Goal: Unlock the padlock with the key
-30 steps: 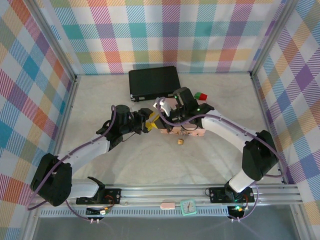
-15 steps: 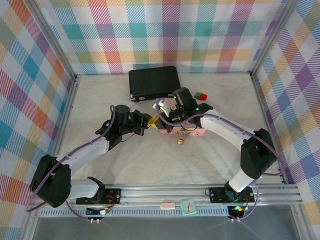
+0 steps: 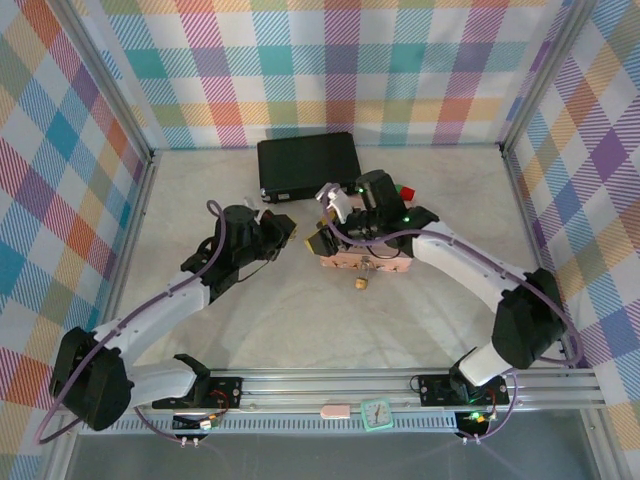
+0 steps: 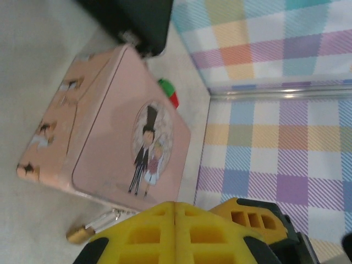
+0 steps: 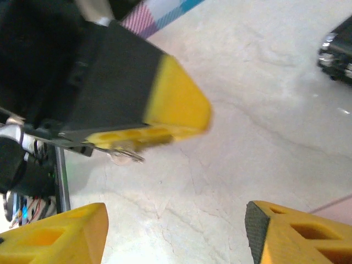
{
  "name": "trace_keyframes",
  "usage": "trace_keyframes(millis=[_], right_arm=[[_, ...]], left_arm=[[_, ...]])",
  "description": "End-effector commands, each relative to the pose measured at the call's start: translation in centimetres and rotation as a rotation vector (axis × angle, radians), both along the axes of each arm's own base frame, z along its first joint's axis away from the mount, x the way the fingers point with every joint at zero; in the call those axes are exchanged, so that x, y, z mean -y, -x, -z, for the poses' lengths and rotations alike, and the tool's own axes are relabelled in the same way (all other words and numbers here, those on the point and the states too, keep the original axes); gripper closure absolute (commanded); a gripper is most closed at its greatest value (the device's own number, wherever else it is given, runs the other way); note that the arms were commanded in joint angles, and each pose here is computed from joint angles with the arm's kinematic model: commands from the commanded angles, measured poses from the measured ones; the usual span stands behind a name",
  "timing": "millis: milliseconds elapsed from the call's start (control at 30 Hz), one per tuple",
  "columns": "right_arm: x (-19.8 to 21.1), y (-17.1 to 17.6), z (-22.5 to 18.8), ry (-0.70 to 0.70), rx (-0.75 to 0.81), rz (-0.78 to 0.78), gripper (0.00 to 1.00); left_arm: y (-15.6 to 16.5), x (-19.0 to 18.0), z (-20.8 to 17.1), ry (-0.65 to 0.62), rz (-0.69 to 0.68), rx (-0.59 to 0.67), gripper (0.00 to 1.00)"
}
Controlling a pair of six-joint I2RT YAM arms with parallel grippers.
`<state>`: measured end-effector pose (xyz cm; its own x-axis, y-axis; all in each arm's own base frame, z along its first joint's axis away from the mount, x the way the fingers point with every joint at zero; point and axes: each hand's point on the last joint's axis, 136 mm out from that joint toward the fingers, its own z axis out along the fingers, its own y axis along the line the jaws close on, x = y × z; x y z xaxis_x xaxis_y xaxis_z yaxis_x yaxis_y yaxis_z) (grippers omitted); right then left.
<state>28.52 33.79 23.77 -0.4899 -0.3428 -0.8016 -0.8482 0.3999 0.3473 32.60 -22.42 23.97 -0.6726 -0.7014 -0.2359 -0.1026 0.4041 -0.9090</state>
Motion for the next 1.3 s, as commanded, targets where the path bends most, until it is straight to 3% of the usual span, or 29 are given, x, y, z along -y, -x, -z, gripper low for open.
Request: trace_keyframes(millis=[0, 200, 367, 567, 767, 867, 1267], right_arm=[[0.7, -1.3, -1.7, -0.123, -0.137, 0.204, 0.32], [-0.5, -1.6, -2.7, -0.402, -0.351, 0.278, 0.31], [-2.0, -1.1, -3.5, -0.501, -0.366, 0.229, 0.32], [-1.0, -0.9, -2.9, -0.506, -0.315, 0.275, 0.34], [-1.4, -0.5, -3.2, -0.533, -0.301, 0.226, 0.54], [-1.2, -0.3, -3.9, -0.553, -0.265, 0.220, 0.58], [-1.5, 0.0, -6.1, -0.600, -0.187, 0.153, 0.60]], left_arm=[[-0.9, -1.2, -4.7, -0.108, -0.055, 0.322, 1.00], [-0.9, 0.1, -7.4, -0.072, -0.015, 0.623, 1.00], [-0.6, 1.6, -8.5, 0.001, 0.038, 0.747, 1.00], [-0.9, 1.5, -8.2, -0.002, 0.026, 0.734, 1.00], [-0.9, 1.6, -8.2, 0.033, 0.023, 0.710, 1.00], [-0.8, 1.2, -8.2, 0.035, 0.009, 0.705, 1.00], [-0.6, 1.9, -8.0, 0.076, 0.039, 0.674, 1.00]])
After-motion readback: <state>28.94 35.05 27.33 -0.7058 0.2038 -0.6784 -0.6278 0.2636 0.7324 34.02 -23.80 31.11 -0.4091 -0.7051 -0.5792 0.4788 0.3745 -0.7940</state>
